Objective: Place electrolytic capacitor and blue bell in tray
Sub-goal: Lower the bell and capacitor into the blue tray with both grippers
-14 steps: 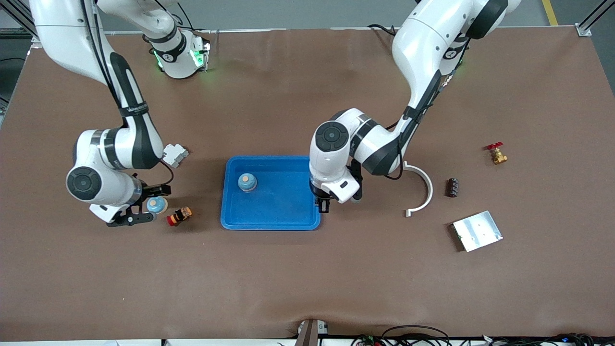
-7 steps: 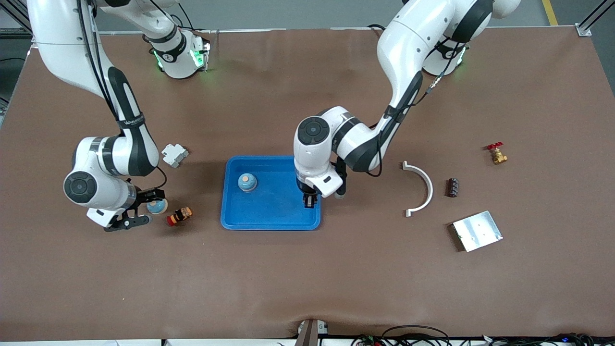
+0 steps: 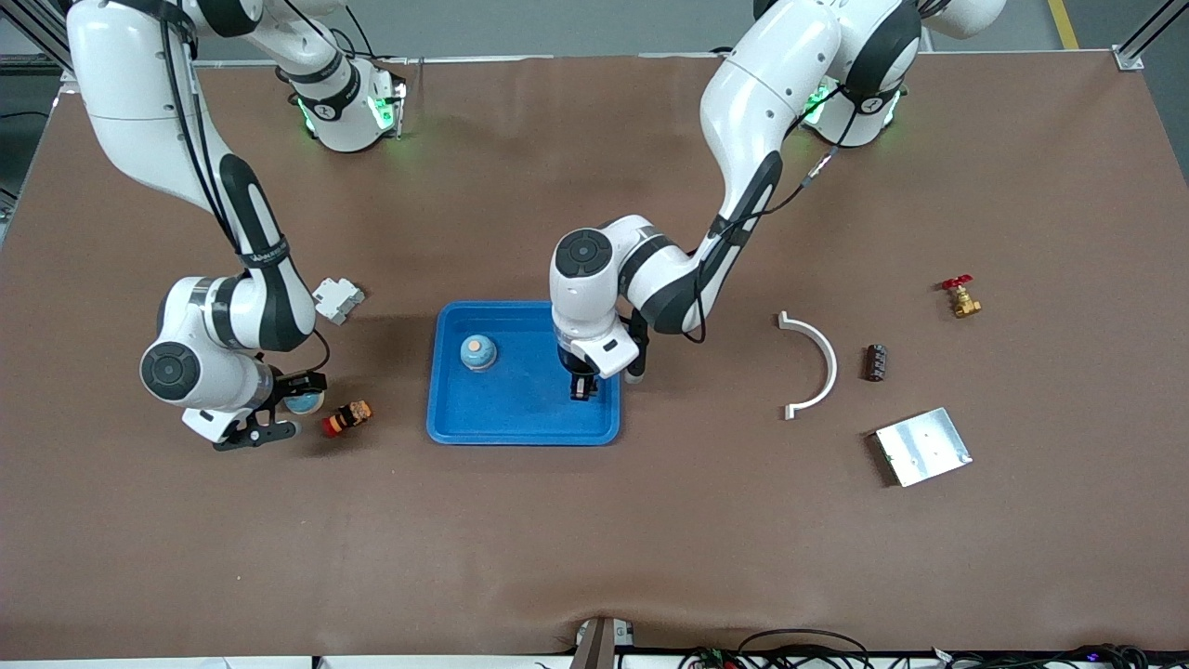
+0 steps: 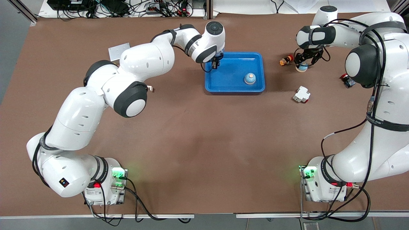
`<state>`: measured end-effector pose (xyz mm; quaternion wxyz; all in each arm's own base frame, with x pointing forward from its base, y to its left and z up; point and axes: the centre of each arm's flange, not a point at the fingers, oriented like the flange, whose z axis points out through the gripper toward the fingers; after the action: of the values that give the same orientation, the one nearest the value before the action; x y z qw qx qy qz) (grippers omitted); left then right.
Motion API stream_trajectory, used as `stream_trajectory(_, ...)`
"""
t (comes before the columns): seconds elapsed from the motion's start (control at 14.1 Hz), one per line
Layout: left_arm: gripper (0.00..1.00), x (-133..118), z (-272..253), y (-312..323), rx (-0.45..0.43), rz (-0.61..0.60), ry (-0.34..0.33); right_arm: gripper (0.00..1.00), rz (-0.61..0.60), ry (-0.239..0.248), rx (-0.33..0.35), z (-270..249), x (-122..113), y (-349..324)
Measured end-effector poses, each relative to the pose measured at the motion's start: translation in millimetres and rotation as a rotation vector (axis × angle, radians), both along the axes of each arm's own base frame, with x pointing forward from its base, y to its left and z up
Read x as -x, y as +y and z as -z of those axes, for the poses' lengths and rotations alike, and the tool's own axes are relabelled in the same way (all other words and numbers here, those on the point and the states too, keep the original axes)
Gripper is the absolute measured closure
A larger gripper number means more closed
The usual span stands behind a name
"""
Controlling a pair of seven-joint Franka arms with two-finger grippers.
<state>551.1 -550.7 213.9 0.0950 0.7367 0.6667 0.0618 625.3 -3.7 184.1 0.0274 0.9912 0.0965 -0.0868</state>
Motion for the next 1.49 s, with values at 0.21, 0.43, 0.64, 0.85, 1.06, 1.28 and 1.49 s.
stream_trajectory(0.21, 0.67, -3.3, 0.6, 0.7, 0.008, -0.001, -0.012, 0.00, 0.000, 0.002, -0.014, 1.5, 0.4, 0.5)
stream_trajectory(0.43, 0.67, -3.6, 5.8, 0.1, 0.017, 0.001, -0.019, 0.00, 0.020, -0.005, -0.036, 6.1, 0.2, 2.0)
stream_trajectory(0.64, 0.67, -2.9, 18.2, 0.2, 0.021, 0.004, -0.020, 0.00, 0.026, -0.008, -0.044, 9.4, 0.2, 3.2)
stream_trajectory(0.85, 0.67, -1.3, 25.6, -0.5, 0.021, 0.007, -0.018, 0.00, 0.026, -0.008, -0.044, 10.2, 0.2, 3.2)
stream_trajectory(1.06, 0.67, -0.9, 28.7, -0.7, 0.022, 0.008, -0.019, 0.12, 0.025, -0.006, -0.044, 11.4, 0.5, 3.0)
stream_trajectory(1.28, 0.67, -0.4, 33.1, -0.7, 0.023, 0.010, -0.019, 0.35, 0.028, -0.004, -0.046, 8.2, -0.9, 3.5)
stream_trajectory(1.49, 0.59, 0.4, 33.0, -1.8, 0.024, 0.014, -0.020, 0.35, 0.027, 0.018, -0.056, -6.9, -6.2, 6.3)
